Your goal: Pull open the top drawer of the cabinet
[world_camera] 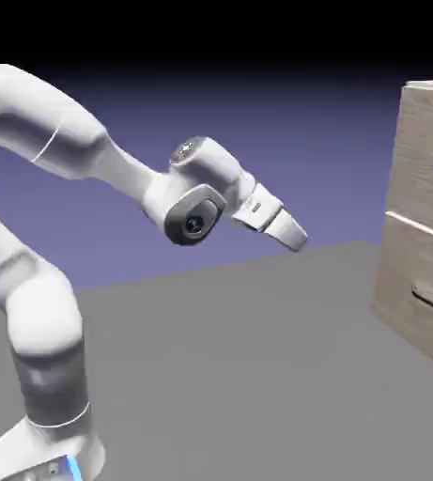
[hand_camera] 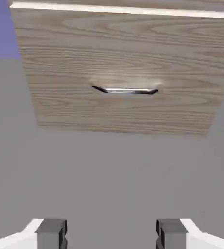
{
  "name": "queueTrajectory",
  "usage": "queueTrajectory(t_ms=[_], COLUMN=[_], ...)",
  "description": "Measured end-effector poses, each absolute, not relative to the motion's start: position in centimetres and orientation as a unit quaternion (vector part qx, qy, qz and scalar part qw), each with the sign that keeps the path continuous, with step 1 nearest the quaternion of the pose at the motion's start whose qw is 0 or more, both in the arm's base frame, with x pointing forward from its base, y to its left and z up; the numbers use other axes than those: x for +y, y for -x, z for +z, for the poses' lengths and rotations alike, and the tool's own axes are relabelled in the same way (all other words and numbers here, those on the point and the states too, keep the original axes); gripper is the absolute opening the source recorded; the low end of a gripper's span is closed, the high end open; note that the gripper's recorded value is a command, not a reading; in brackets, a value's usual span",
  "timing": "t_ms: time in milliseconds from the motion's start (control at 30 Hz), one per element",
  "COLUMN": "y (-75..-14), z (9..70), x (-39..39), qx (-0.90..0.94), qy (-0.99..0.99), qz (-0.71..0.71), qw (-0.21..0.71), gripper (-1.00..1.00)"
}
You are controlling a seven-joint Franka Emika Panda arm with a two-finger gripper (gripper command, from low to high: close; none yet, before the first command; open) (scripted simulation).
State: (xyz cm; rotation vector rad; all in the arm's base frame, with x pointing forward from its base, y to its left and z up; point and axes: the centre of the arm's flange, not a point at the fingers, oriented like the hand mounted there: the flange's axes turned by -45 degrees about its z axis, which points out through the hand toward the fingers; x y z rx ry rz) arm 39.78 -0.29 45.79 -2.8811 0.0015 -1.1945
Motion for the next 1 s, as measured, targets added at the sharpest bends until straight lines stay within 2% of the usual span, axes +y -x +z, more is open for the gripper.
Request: queueTrajectory(t_ms=[433, 1000], y=[-47.9, -55.2], z=[42.2, 36.8], x=[-8.6, -16.7], qx=[0.278, 0.549], qy=[0.895, 0.746], qz=[-0.313, -0.294], qw=[0.154, 0.238], gripper=[0.0, 0.0])
